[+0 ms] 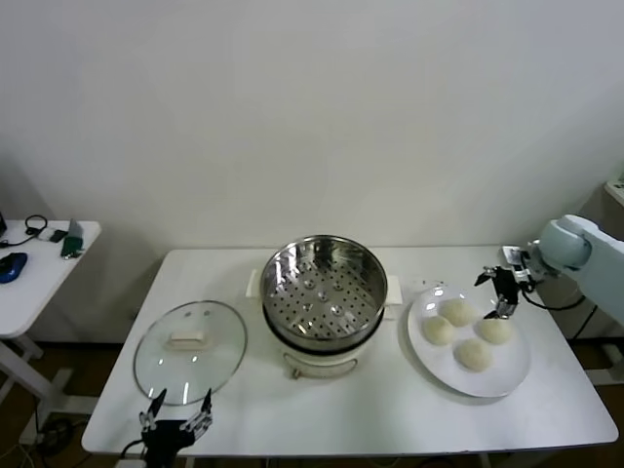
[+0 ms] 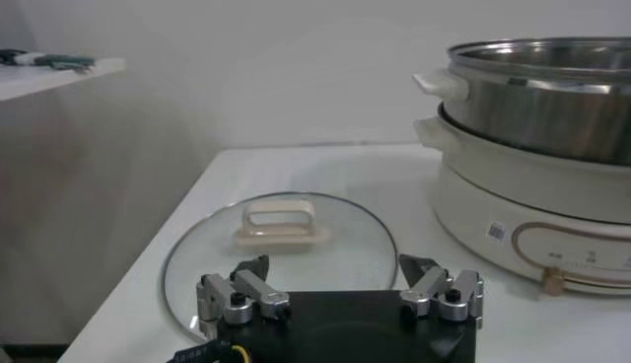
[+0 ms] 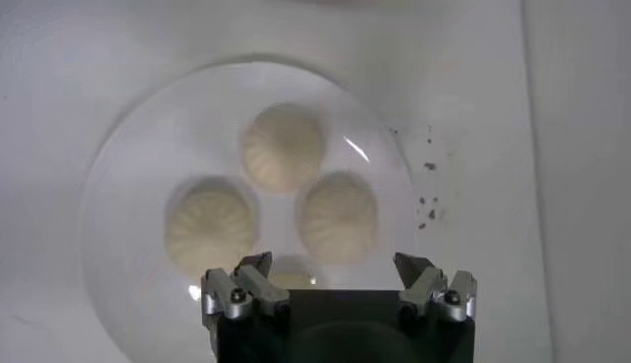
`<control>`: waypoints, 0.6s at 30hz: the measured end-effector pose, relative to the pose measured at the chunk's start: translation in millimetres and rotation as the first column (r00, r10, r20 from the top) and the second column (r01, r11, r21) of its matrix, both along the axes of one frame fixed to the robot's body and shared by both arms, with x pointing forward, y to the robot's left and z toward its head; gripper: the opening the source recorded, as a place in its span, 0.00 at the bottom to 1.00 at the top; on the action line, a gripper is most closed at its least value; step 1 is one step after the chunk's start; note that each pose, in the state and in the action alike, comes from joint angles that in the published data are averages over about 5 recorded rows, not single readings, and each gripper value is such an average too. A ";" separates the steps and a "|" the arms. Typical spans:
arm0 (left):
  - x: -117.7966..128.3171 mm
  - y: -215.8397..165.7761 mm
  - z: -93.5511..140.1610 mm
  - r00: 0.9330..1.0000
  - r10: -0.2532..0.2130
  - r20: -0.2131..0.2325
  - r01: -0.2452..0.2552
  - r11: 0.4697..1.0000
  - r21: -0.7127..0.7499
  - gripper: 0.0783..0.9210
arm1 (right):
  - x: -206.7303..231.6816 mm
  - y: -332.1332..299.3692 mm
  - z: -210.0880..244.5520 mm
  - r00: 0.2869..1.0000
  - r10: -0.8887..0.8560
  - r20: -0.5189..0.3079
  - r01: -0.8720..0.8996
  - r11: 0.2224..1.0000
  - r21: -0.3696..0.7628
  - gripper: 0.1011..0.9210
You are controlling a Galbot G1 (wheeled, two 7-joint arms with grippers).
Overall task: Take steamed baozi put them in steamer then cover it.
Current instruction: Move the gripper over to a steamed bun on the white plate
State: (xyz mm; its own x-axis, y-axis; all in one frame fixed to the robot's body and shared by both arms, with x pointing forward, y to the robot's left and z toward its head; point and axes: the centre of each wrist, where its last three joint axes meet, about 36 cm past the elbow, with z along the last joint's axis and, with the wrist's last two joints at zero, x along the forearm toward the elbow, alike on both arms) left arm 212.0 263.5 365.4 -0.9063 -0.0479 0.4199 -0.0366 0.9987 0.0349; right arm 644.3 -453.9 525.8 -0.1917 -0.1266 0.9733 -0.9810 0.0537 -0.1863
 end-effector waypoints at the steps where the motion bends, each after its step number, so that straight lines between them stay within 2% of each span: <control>1: -0.1 0.4 -0.1 1.000 0.001 0.000 -0.001 1.000 0.001 0.88 | 3.6 2.4 -3.2 1.000 -0.002 -0.007 0.002 1.000 -0.002 0.88; 10: -2.2 1.5 -2.8 1.000 0.008 -0.009 -0.008 1.000 0.001 0.88 | 26.7 23.0 -40.1 0.999 -0.007 -0.048 0.005 0.999 -0.031 0.88; 18: -0.8 1.6 -5.8 1.000 0.011 -0.014 -0.011 1.000 0.000 0.88 | 38.1 29.1 -61.2 0.999 -0.018 -0.040 0.016 0.999 -0.052 0.88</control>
State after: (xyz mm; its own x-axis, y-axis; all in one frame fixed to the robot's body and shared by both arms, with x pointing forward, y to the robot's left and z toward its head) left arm 211.2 265.1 359.5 -0.8997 -0.0576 0.4326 -0.0470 0.9983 0.0351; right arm 682.4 -424.7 464.6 -0.1542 -0.0734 0.9853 -0.9868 0.0614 -0.1498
